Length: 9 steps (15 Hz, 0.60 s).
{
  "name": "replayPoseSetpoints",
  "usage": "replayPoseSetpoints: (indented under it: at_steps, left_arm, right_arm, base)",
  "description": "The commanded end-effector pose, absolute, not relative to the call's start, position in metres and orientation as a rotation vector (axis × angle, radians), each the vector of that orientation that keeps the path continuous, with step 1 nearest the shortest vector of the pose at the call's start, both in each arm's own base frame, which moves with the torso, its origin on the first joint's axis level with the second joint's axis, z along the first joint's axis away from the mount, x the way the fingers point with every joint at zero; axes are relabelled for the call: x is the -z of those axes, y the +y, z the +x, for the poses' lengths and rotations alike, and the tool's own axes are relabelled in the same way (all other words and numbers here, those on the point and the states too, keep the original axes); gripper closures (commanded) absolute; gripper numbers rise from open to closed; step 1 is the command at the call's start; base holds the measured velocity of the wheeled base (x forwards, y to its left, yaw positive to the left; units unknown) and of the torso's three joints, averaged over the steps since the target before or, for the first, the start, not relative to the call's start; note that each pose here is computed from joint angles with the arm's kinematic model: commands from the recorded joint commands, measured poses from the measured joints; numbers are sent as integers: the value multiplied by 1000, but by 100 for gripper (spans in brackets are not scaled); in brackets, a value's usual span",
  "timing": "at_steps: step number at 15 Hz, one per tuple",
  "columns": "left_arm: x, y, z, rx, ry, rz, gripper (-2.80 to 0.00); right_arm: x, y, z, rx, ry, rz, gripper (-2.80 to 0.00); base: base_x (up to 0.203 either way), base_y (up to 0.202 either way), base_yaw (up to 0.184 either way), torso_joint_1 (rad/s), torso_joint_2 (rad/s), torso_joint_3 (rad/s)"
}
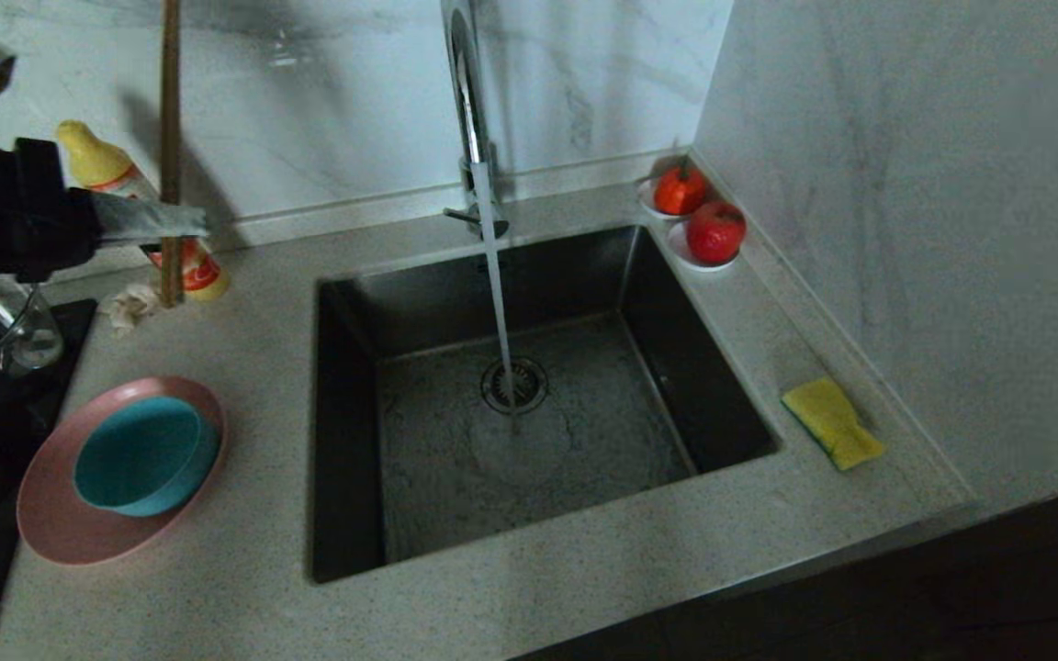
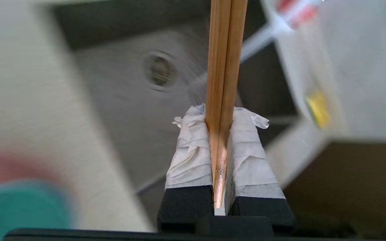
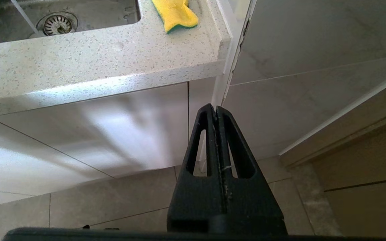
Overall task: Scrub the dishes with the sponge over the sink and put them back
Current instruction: Rinse the chopsticks
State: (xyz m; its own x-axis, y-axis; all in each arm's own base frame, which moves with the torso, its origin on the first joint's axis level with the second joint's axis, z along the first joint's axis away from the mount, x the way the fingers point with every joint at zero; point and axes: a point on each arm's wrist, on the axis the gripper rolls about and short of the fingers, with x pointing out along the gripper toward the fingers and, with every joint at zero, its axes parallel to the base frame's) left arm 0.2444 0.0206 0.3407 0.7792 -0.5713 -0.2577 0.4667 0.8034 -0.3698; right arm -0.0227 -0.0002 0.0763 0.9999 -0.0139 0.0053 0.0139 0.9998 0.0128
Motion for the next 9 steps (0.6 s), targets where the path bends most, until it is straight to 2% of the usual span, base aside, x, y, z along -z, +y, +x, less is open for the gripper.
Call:
replayPoseSetpoints:
  at_steps: [1, 5, 9]
  left_arm:
    - [-327, -18, 268, 695, 447, -278, 0]
    - [-298, -73, 284, 728, 537, -133, 0]
    - [-269, -98, 297, 779, 588, -93, 0]
  right_arm:
    - [-76, 0, -23, 13, -6, 13, 0]
    - [-76, 0, -23, 14, -6, 13, 0]
    - [-76, 0, -23, 14, -6, 12, 0]
  base:
    - [0, 0, 0, 0, 0, 0]
    - [0, 0, 0, 0, 0, 0]
    - [0, 0, 0, 0, 0, 0]
